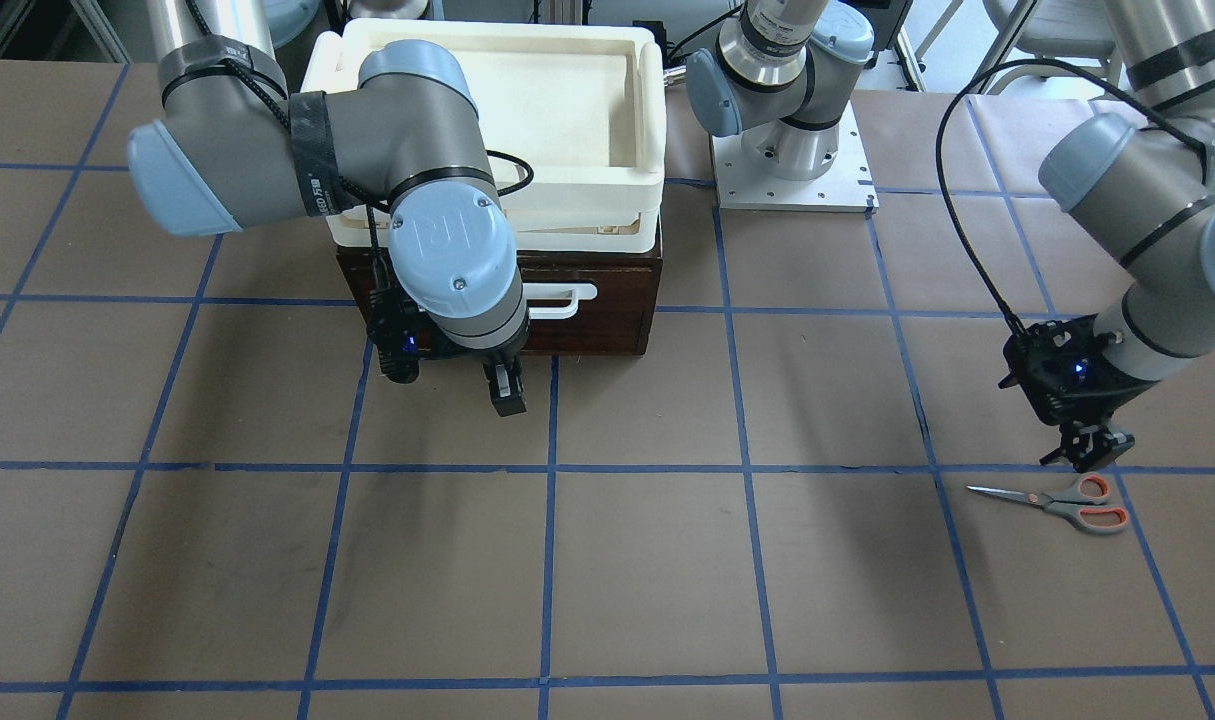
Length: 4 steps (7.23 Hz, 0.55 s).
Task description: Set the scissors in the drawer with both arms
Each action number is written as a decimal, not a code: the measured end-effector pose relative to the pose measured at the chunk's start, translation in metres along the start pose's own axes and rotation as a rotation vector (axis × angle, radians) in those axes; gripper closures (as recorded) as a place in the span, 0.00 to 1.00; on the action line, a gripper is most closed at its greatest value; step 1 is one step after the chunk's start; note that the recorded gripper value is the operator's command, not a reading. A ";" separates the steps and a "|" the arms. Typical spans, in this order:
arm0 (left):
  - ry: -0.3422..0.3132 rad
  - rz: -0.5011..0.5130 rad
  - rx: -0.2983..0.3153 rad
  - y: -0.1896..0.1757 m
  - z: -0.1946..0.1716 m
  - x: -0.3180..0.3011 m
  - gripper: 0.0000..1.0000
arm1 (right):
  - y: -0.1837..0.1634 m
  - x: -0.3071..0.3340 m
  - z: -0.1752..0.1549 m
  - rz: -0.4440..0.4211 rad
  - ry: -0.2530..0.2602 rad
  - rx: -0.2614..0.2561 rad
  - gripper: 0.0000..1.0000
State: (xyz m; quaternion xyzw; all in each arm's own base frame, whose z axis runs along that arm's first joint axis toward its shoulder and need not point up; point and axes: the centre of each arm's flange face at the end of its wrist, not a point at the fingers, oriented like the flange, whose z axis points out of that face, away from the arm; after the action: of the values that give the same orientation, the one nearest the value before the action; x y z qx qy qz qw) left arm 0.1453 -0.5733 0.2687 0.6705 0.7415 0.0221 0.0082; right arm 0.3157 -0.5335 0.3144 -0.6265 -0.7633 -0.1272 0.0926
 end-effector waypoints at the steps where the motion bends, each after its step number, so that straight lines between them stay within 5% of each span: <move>1: -0.014 0.098 -0.007 0.005 0.020 -0.012 0.00 | 0.000 -0.001 0.003 0.011 0.010 0.002 0.00; 4: -0.014 0.258 -0.007 0.043 0.060 -0.027 0.00 | -0.001 -0.001 0.007 0.025 0.029 0.004 0.00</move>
State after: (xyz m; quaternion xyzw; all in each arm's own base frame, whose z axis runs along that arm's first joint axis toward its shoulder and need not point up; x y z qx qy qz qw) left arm 0.1935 -0.5941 0.2100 0.7603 0.6491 0.0207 0.0130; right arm 0.3154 -0.5326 0.3071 -0.6340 -0.7542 -0.1337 0.1067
